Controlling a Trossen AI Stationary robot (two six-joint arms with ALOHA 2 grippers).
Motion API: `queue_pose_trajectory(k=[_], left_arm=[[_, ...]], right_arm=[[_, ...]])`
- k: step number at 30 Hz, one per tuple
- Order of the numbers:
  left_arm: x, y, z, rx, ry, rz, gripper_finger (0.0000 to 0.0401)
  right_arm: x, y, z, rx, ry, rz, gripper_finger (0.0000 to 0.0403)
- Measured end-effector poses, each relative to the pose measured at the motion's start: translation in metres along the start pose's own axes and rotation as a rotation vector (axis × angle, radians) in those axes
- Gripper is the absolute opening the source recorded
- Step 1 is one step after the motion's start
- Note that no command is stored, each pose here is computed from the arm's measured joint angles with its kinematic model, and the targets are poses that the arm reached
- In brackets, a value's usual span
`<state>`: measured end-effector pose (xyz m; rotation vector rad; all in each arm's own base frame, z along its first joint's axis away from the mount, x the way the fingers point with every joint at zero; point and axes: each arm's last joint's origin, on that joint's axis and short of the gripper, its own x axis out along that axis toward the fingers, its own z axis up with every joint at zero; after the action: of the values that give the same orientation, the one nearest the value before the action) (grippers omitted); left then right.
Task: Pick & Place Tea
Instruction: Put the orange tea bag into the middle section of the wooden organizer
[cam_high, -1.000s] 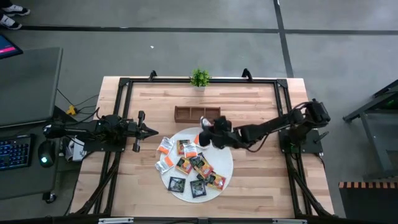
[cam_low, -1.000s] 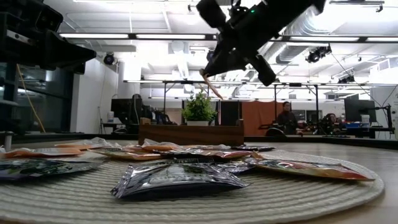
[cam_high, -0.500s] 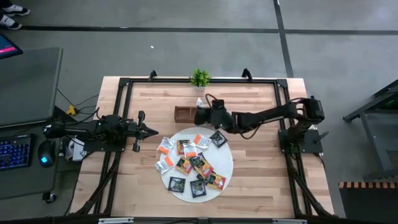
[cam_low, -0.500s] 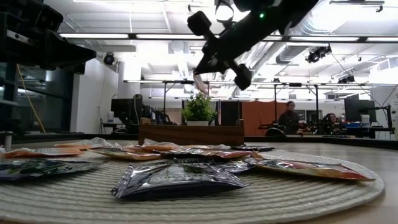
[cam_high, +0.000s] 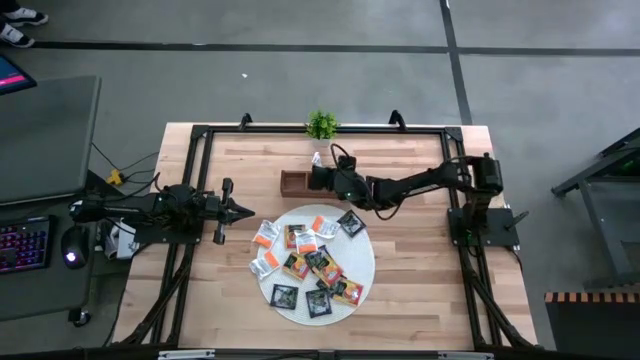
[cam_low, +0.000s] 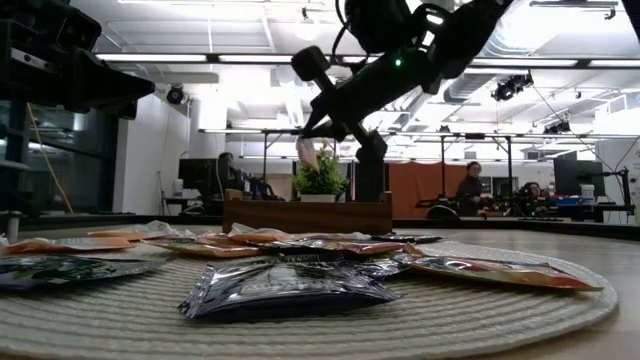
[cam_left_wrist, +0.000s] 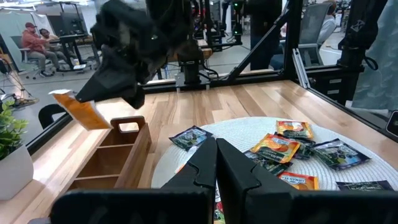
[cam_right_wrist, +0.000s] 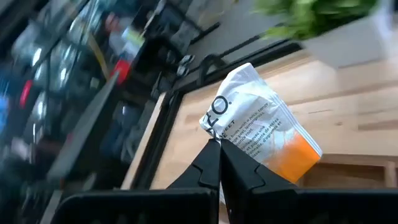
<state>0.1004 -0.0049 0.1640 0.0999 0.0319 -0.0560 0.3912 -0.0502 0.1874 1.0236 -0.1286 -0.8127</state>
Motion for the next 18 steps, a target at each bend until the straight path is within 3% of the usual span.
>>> queue_pose_trajectory(k=[2,9,18], left_arm=[[0.000,0.000,0.000,0.000,0.000,0.000,0.0001],[0.000,0.000,0.000,0.000,0.000,0.000,0.0001],[0.000,0.000,0.000,0.000,0.000,0.000,0.0001]], right_arm=[[0.003,-0.005,-0.003,0.049,-0.032,-0.028,0.0000],[0.000,-0.012,-0.011,0.051,-0.071,-0.105,0.0000],[0.001,0.007,-0.015,0.010,-0.024,-0.109,0.0000]])
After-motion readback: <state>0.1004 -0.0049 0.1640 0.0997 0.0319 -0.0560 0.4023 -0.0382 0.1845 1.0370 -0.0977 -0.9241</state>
